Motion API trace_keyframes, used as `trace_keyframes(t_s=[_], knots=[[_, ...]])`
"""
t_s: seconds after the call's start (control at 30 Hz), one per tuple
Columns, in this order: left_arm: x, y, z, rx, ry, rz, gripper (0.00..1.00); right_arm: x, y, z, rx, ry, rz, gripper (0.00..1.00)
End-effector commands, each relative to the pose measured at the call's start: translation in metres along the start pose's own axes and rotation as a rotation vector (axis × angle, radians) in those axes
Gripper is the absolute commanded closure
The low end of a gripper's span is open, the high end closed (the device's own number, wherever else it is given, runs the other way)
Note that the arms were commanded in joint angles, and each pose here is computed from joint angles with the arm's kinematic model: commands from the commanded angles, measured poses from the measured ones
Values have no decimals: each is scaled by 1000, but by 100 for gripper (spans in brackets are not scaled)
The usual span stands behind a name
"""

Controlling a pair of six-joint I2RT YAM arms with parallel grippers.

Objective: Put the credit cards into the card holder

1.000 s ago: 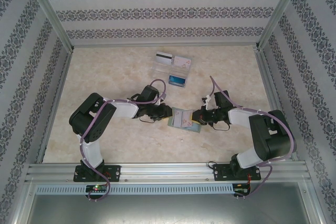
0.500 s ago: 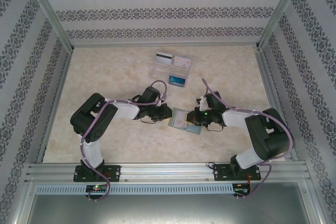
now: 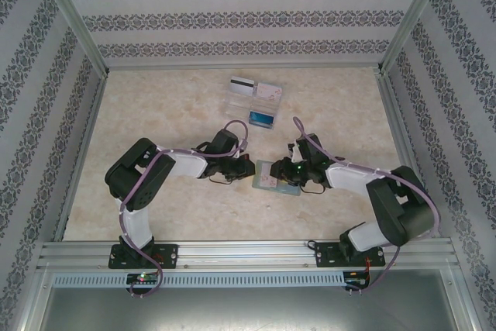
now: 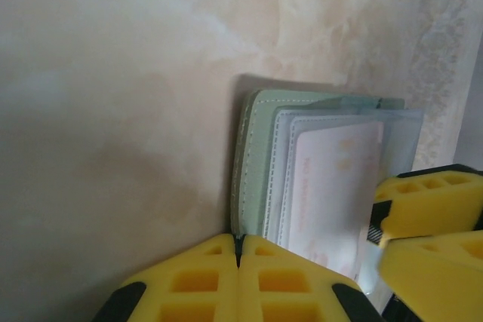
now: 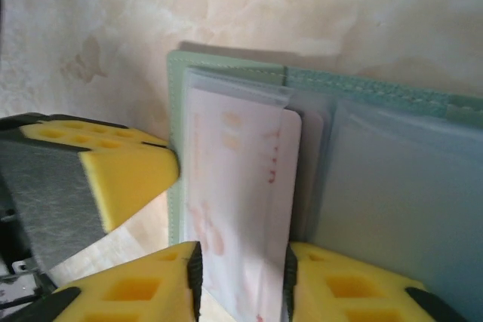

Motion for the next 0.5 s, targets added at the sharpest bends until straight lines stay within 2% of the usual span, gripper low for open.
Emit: trace_keyframes(t_s=[0.0,0.13,0.33,0.47], knots=[[10,-8,-12,37,3,31,95,-8,20,2,-10,16,-68,55],[10,-7,-10,37,5,36,96,-21,49,6,-46,3,-101,50],[8,4,-2,17,-8,42,99,-57,78,1,-79,-49,-183,49],[7,21,10,-11,-26,62,99,-65,71,-8,-17,-35,-210,59]])
Point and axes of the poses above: each hand's point on the last joint's axis, 136 mm out from that joint toward the fingers, its own y axis back along the fingers, its own x axis along the line the jaws close on, z = x × y, the point moved 2 cm from there along y, back along the fingers, and after that the axes turned 9 degrees about y, right-handed, at the moved point
